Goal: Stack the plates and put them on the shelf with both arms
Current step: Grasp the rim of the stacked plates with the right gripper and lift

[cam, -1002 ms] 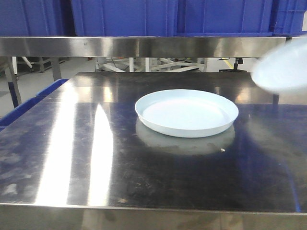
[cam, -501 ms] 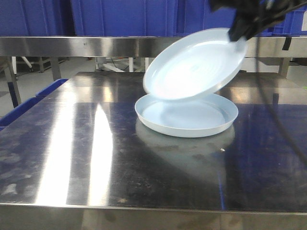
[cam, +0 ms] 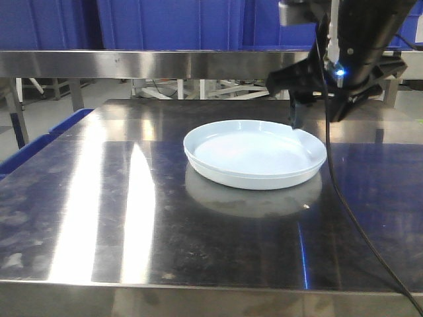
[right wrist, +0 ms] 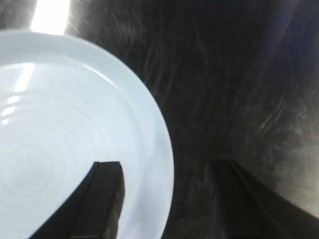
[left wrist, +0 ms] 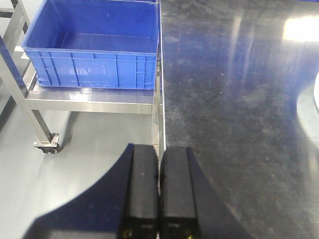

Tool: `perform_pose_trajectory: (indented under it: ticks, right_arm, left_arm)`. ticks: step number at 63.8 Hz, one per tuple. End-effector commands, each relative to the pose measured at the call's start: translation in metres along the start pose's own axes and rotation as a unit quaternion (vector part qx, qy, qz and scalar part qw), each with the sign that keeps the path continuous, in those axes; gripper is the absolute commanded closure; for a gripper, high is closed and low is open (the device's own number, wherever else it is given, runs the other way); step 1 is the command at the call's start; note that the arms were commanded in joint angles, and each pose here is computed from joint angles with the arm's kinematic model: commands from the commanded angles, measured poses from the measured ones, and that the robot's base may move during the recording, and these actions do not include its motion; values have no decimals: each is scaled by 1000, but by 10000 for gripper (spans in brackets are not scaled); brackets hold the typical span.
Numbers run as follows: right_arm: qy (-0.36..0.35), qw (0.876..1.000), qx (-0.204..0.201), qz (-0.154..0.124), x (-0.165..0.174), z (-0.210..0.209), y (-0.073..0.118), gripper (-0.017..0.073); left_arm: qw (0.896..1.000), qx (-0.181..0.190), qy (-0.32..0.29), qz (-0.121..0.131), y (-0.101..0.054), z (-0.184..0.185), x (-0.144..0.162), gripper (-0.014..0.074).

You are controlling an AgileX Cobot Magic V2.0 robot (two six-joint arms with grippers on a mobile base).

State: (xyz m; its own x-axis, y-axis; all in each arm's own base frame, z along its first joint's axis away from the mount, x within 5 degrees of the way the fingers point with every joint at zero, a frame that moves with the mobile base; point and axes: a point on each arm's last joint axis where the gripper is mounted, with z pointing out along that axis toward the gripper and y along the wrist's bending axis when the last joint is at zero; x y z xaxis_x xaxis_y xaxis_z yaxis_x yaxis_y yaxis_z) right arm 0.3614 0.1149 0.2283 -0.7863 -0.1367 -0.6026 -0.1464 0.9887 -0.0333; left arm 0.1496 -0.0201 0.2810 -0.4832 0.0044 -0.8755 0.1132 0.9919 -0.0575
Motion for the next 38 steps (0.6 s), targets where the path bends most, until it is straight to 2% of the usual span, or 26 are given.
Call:
perform_pose_trajectory:
  ticks: [1, 14, 20, 27, 38]
  right_arm:
    - [-35, 999, -4, -2, -15, -12, 0, 70]
    - [-20, 1000, -2, -3, -11, -2, 1, 71]
    - [-18, 1000, -2, -4, -10, 0, 1, 106]
    - [-19, 1000, -3, -4, -10, 0, 1, 214]
    - [-19, 1000, -2, -4, -10, 0, 1, 436]
  left_arm:
    - [998, 0, -57, -8, 0, -5, -16, 507]
    - [998, 0, -57, -8, 0, -5, -16, 508]
    - [998, 0, -57, -8, 0, -5, -16, 507]
    - [998, 0, -57, -8, 0, -5, -16, 507]
    - [998, 0, -57, -8, 0, -5, -16, 508]
